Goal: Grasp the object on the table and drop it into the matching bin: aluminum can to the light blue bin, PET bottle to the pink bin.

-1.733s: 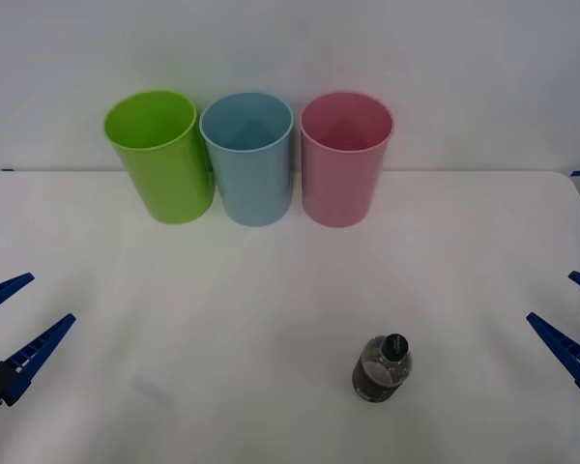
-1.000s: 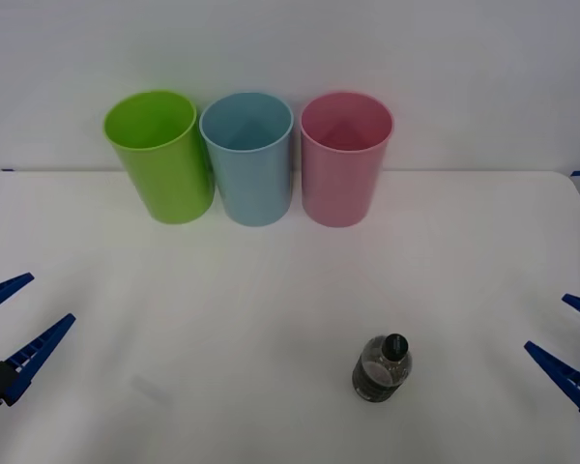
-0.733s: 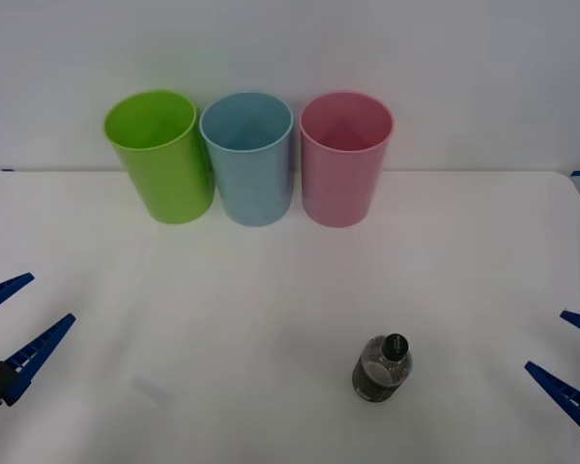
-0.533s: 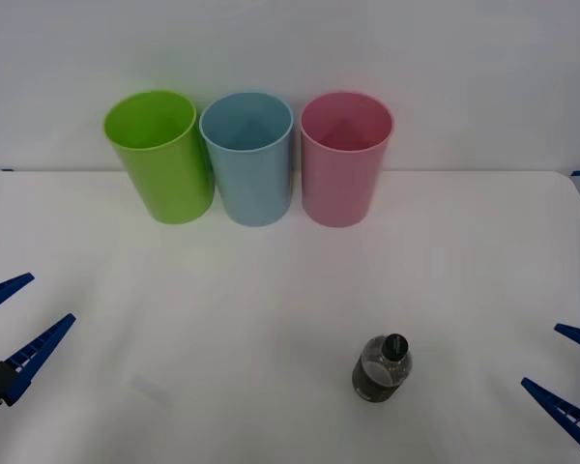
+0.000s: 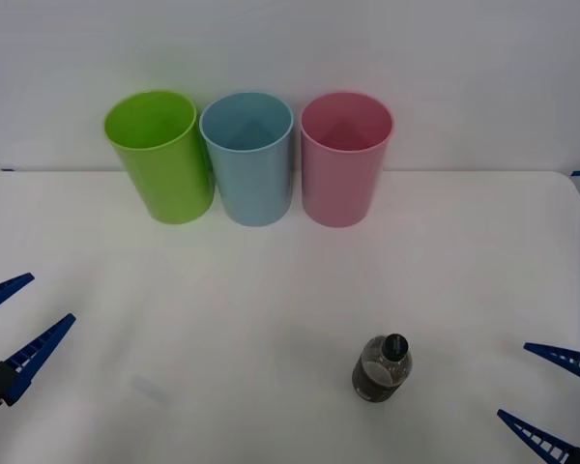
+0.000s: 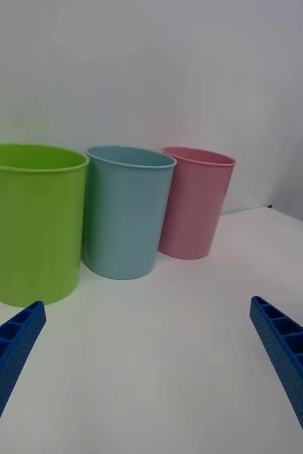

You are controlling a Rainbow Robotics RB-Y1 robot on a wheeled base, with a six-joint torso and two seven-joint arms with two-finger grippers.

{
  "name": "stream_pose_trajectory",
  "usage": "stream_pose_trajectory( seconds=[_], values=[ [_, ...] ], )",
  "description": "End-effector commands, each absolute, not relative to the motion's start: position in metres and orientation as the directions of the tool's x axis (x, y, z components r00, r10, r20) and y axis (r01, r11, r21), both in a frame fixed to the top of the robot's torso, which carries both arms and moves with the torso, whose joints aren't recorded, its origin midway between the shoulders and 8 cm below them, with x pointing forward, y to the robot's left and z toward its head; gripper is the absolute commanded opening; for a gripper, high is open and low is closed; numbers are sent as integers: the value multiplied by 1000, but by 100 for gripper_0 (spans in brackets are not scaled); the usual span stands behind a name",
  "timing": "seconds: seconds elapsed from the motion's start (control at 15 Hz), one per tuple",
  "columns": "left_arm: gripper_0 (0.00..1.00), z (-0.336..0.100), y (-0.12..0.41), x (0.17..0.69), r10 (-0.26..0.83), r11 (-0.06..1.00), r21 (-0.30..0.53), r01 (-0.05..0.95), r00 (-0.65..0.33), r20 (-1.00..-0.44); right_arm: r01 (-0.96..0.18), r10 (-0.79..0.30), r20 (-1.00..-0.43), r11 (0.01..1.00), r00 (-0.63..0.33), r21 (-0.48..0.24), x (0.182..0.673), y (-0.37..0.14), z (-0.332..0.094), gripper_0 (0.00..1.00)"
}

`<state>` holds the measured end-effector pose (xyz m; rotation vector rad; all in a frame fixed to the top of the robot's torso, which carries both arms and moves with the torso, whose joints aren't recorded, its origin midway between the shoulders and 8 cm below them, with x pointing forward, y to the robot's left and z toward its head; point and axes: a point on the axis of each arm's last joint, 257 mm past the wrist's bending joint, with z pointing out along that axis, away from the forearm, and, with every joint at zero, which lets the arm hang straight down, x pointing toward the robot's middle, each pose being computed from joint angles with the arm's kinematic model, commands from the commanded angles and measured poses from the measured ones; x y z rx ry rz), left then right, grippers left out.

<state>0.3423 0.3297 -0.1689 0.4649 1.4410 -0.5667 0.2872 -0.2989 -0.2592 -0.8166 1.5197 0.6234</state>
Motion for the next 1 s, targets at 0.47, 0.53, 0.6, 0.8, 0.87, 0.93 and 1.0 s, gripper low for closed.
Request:
stream_pose_trajectory(
  seconds=[0.47,0.53,0.6,0.8,0.87,0.93,1.0],
  values=[
    [100,-169,330,342,-82,785,-39,618,41,-996,-859,-144,-990,508,-11,-65,295,-247,-288,100],
    [100,-169,330,342,-82,785,-39,618,41,-996,-864,-144,-990,500,-11,-63,297,-239,-290,100],
    [100,-169,330,342,-82,785,-39,618,41,-996,-865,-145,-989,498,-12,-62,299,-234,-293,100],
    [100,-169,330,342,-82,785,-39,618,41,-996,-870,-151,-988,489,-9,-67,306,-219,-299,100],
    [100,-169,330,342,-82,785,-39,618,41,-996,-871,-150,-989,487,-9,-66,309,-213,-301,100],
    [100,-169,330,342,-82,785,-39,618,41,-996,-873,-146,-989,484,-6,-66,312,-205,-301,100],
    [100,-169,330,342,-82,785,-39,618,41,-996,-872,-145,-989,485,-9,-63,314,-199,-304,100]
  ],
)
